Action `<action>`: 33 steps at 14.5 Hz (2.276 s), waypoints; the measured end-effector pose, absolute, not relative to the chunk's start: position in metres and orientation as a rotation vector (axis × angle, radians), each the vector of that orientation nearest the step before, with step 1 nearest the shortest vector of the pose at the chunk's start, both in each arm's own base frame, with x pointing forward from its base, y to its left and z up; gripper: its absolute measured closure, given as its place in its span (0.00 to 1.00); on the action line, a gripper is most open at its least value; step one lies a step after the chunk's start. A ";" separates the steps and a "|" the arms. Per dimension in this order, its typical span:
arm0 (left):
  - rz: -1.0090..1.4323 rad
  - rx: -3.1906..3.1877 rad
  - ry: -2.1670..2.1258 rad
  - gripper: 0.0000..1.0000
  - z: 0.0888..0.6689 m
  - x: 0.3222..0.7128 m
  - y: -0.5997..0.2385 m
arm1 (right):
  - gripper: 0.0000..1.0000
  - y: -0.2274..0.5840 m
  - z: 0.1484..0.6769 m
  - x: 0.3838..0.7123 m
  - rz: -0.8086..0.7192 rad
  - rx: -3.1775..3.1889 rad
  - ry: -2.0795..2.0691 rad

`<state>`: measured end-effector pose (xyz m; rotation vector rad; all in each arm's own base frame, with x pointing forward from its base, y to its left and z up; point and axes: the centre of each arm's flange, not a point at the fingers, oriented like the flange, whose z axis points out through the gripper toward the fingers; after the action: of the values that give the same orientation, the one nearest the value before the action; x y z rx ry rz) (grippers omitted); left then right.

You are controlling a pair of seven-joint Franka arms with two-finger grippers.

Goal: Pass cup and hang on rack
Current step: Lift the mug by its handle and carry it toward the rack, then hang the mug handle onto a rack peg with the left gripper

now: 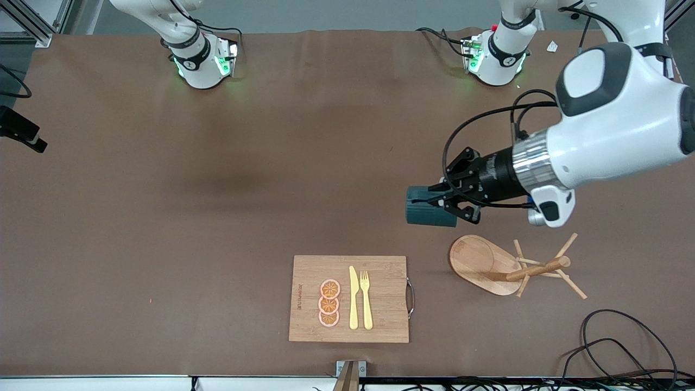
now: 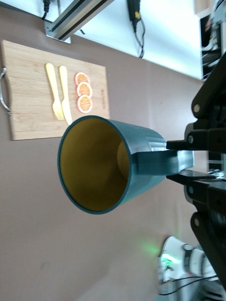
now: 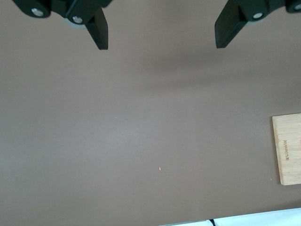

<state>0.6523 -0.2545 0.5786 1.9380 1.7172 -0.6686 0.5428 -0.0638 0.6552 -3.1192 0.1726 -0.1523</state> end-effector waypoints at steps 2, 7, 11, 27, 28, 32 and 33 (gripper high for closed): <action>-0.740 1.856 1.660 0.79 0.584 0.661 -0.234 | 0.00 -0.062 0.655 0.543 -0.151 -3.119 0.166; -0.907 1.702 1.559 0.79 0.578 0.679 -0.159 | 0.00 -0.060 0.653 0.541 -0.117 -3.120 0.162; -1.031 1.583 1.538 0.79 0.549 0.694 -0.143 | 0.00 -0.060 0.653 0.541 -0.116 -3.120 0.161; -0.992 1.530 1.458 0.79 0.452 0.728 -0.039 | 0.00 -0.057 0.653 0.541 -0.116 -3.120 0.153; -0.965 1.570 1.442 0.79 0.449 0.728 -0.038 | 0.00 -0.057 0.653 0.541 -0.116 -3.120 0.153; -0.898 1.679 1.389 0.79 0.438 0.727 -0.035 | 0.00 -0.057 0.653 0.541 -0.115 -3.120 0.153; -0.887 1.695 1.376 0.79 0.435 0.727 -0.034 | 0.00 -0.057 0.653 0.541 -0.115 -3.120 0.153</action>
<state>0.7269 -0.0341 0.4353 1.6955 1.3762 -0.8873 0.5413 -0.0570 0.6528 -3.1200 0.1534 -0.1154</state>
